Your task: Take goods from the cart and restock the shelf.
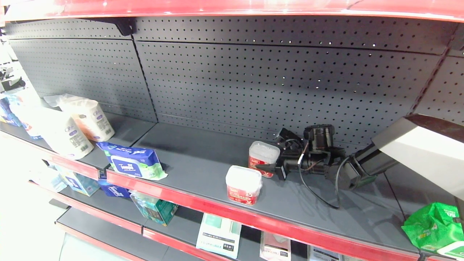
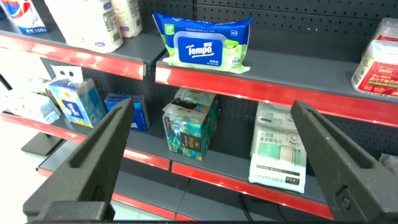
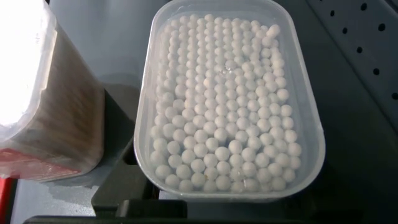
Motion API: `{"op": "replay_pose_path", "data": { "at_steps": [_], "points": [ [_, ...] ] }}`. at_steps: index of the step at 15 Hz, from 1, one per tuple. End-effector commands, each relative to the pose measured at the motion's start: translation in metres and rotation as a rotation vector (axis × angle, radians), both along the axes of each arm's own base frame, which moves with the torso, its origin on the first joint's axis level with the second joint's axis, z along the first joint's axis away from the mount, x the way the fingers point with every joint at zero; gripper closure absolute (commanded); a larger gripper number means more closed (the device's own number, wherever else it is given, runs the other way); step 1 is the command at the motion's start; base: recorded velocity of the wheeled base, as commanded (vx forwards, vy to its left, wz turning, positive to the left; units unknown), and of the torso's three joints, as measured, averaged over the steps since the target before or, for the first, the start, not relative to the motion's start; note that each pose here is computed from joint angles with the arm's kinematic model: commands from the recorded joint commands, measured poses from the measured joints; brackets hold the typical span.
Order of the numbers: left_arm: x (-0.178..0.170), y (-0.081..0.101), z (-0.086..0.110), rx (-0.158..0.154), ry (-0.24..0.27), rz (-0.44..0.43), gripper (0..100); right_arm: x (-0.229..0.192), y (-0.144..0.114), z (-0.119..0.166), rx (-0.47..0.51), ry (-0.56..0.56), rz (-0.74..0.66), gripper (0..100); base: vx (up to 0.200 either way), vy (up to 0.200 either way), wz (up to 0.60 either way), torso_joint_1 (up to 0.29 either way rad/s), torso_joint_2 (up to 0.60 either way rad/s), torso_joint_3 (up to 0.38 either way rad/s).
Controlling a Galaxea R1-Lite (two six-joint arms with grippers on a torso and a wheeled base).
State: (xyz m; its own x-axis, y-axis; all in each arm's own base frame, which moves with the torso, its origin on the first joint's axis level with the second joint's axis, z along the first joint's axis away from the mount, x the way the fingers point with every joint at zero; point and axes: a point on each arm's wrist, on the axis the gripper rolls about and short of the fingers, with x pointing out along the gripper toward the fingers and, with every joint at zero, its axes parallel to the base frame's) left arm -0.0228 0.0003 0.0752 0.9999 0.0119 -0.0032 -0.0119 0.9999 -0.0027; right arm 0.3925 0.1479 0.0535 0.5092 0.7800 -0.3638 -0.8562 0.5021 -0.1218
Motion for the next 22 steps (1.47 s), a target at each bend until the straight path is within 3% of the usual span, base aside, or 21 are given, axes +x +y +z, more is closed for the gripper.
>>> {"op": "replay_pose_path", "data": {
  "at_steps": [1,17,18,22],
  "points": [
    [0.0001,0.0000,0.0000,0.000,0.001,0.000,0,0.0001,0.0008,-0.0011,-0.001,0.002,0.002,100,0.000,0.000,0.00,0.000,0.00,0.000],
    [0.0001,0.0000,0.0000,0.000,0.001,0.000,0,0.0033,0.0045,-0.0101,-0.003,0.006,0.038,100,0.000,0.000,0.00,0.000,0.00,0.000],
    [0.0001,0.0000,0.0000,0.000,0.001,0.000,0,0.0033,0.0045,-0.0101,-0.004,0.005,0.037,0,0.000,0.000,0.00,0.000,0.00,0.000],
    [0.0001,0.0000,0.0000,0.000,0.001,-0.001,0,0.0030,0.0037,-0.0093,-0.002,0.006,0.033,0,0.000,0.000,0.00,0.000,0.00,0.000]
  ]
}}
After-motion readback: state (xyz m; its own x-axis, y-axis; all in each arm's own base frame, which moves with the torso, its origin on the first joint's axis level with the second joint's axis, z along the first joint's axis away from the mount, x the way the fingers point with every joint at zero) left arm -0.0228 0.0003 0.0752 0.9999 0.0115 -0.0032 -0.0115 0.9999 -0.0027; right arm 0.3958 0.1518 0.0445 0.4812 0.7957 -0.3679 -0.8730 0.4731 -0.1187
